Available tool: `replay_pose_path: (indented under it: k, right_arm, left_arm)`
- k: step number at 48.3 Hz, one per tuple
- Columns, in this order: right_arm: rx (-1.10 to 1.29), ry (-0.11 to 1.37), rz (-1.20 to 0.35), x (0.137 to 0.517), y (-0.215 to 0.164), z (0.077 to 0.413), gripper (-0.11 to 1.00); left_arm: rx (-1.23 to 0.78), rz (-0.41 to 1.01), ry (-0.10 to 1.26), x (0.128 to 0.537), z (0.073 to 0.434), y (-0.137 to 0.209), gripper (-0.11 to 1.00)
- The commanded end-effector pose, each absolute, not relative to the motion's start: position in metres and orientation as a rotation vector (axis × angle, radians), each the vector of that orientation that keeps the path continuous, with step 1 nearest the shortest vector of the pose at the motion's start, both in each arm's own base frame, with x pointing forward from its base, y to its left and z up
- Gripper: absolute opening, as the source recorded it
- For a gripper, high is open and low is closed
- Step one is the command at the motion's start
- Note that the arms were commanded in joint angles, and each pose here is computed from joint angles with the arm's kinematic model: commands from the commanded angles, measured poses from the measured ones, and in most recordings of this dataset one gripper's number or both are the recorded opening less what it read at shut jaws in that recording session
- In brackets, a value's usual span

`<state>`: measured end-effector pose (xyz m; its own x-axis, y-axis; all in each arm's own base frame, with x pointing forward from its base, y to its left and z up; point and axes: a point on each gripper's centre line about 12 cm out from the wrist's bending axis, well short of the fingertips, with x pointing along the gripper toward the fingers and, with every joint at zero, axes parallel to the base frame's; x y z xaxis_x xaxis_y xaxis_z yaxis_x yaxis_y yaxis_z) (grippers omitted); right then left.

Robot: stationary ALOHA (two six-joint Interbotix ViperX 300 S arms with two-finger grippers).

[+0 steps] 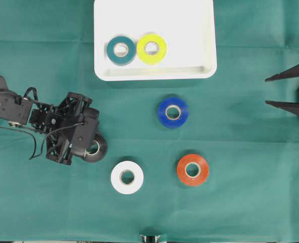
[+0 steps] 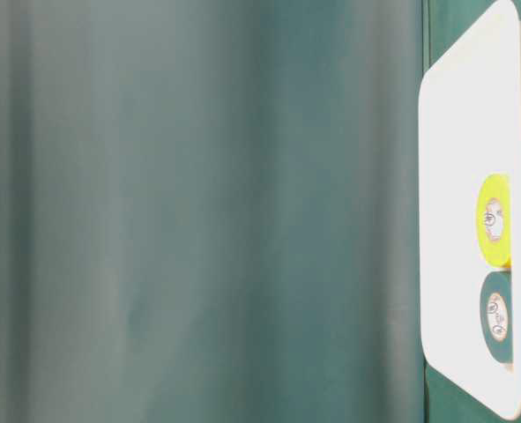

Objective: Put the tape into the white case with the left arm.
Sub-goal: 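Lift the black roll and carry it into the tray's upper area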

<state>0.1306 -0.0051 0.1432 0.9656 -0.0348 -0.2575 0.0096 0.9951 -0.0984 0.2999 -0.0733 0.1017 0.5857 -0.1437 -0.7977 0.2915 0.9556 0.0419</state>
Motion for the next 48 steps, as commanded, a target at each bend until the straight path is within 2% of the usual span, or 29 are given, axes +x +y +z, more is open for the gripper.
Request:
replay_pose_path:
  k: [1,29,39,48]
  right_arm:
    - [-0.095,0.25,-0.022,0.132,-0.005,0.147,0.99]
    - [-0.097,0.248,-0.021,0.133,-0.005,0.148,0.99]
    - [-0.097,0.248,-0.021,0.133,-0.005,0.148,0.99]
    - [-0.095,0.25,-0.023,0.132,-0.005,0.147,0.99]
  left_arm:
    - [0.173,-0.258,0.874,0.304,0.112,-0.075,0.22]
    - [0.154,-0.263,0.691,0.311,0.178,-0.079,0.22]
    - [0.14,-0.197,0.675,0.32,0.184,-0.056,0.22]
    - [0.131,-0.1,0.663,0.331,0.189,-0.021,0.22]
